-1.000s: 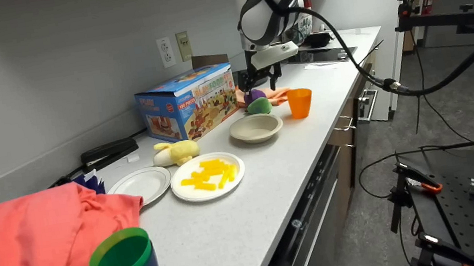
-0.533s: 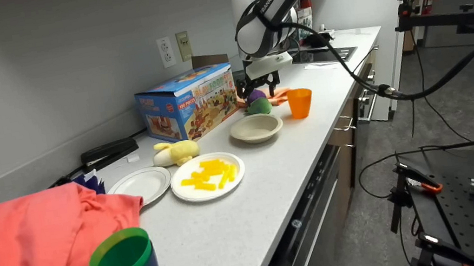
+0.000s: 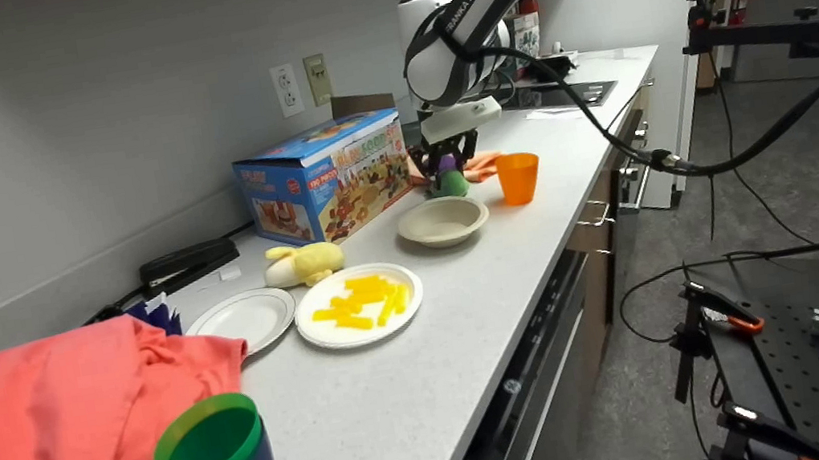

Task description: Place the green plush toy on the beige plate

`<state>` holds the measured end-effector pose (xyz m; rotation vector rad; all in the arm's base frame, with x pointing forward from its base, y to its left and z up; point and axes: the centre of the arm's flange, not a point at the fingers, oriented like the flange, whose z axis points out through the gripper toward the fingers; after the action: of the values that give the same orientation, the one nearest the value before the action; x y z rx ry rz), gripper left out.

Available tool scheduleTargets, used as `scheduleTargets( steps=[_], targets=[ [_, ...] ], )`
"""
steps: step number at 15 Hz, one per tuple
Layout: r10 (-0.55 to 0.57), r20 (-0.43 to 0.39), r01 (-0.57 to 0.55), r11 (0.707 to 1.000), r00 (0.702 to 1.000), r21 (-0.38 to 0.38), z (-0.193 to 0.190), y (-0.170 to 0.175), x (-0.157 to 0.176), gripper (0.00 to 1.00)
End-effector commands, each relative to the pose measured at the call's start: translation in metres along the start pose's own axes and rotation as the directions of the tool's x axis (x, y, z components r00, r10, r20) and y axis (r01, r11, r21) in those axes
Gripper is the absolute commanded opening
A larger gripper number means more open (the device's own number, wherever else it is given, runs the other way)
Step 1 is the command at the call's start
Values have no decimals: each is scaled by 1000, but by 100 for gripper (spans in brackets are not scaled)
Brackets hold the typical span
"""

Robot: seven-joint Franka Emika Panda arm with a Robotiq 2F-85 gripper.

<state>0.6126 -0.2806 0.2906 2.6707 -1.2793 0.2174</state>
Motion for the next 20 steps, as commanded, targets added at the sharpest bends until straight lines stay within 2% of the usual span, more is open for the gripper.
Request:
scheduleTargets(
  steps=[1, 4, 9, 13, 16, 18, 20],
  targets=[
    [24, -2, -24, 999, 1000, 30, -16, -9, 8, 20],
    [26, -9, -25, 995, 1000, 94, -42, -15, 8, 2],
    [-87, 13, 83, 977, 996, 196, -97, -29, -7, 4],
    [-225, 83, 199, 949, 971, 245, -127, -44, -42, 4],
    [-323, 130, 288, 929, 937, 233, -128, -56, -75, 4],
    [-363, 163, 332, 924, 917, 192, -118, -60, -95, 4],
    [-393, 176, 360, 913, 903, 193, -104, -63, -110, 4]
  ],
)
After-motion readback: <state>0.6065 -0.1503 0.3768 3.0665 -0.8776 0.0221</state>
